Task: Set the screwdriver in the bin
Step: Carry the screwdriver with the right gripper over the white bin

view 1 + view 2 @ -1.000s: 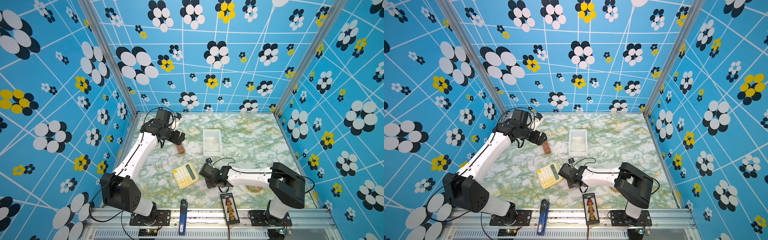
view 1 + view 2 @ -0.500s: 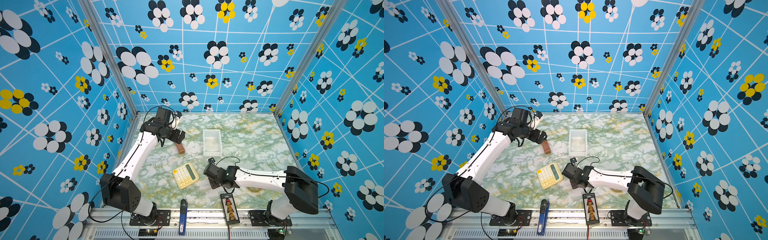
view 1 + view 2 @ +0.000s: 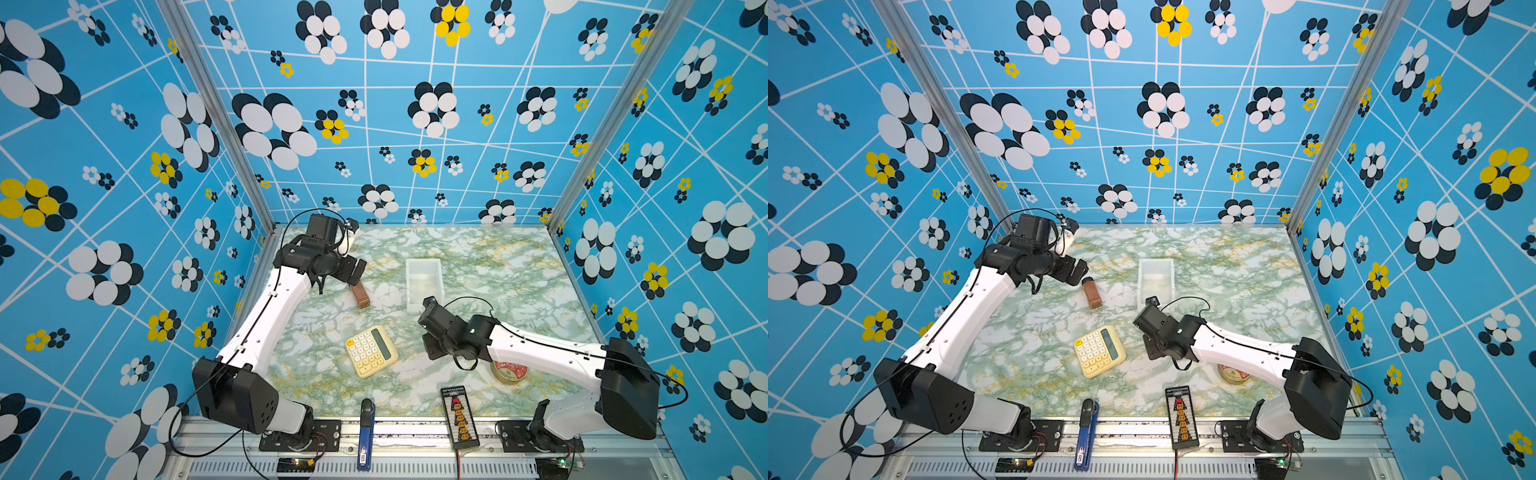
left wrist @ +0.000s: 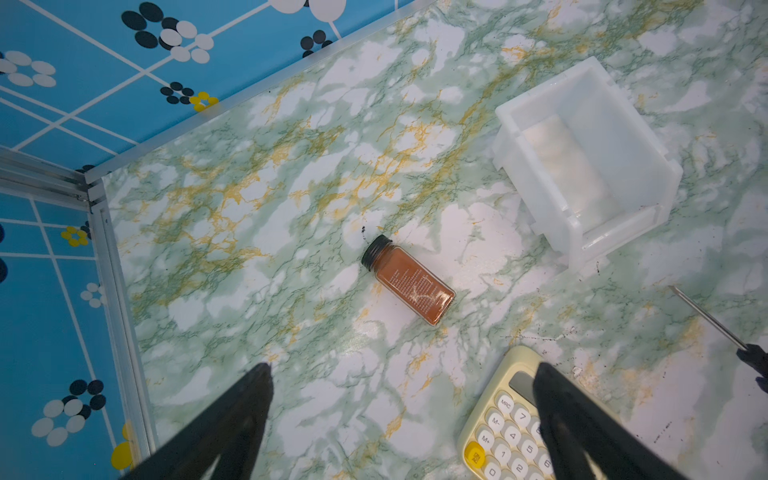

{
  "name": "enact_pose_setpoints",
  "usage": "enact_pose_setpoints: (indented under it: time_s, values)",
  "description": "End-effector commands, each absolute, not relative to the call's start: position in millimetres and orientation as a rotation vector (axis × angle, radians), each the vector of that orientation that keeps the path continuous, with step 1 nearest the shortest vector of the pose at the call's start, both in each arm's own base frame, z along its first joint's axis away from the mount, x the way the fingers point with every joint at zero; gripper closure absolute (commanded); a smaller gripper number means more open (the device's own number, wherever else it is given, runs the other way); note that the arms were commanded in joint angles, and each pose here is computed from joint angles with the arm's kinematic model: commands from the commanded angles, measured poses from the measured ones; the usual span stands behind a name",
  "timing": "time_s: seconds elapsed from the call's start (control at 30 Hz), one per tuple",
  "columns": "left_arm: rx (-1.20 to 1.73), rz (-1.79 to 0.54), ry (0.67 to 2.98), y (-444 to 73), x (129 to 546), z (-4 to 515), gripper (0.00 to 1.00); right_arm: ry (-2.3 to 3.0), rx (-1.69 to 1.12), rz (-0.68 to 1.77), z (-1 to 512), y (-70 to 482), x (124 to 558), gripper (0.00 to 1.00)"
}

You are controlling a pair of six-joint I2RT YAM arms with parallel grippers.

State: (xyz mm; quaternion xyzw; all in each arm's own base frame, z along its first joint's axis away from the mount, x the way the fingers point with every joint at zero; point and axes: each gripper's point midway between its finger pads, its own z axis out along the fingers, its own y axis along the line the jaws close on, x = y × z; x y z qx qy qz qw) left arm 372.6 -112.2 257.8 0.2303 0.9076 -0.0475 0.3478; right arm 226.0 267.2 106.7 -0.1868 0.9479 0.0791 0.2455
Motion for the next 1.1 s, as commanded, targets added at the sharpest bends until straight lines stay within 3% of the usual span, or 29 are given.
enact_pose_setpoints:
  time_s: [0.0,0.27,0.53,0.73,1.07]
  values:
    - [0.597,-0.130,2.337,-108,359,268,0.01,2.551,-0.523,0.247,134,265,241,0.86]
    - [0.613,-0.158,2.324,-110,344,267,0.01,2.524,-0.397,0.321,151,263,316,0.86]
    - [0.618,-0.212,2.312,-118,339,272,0.01,2.586,-0.379,0.331,129,282,386,0.86]
    - [0.632,-0.236,2.306,-122,337,275,0.01,2.634,-0.382,0.291,102,288,413,0.86]
    - [0.644,-0.258,2.315,-127,337,271,0.01,2.677,-0.392,0.232,74,286,420,0.86]
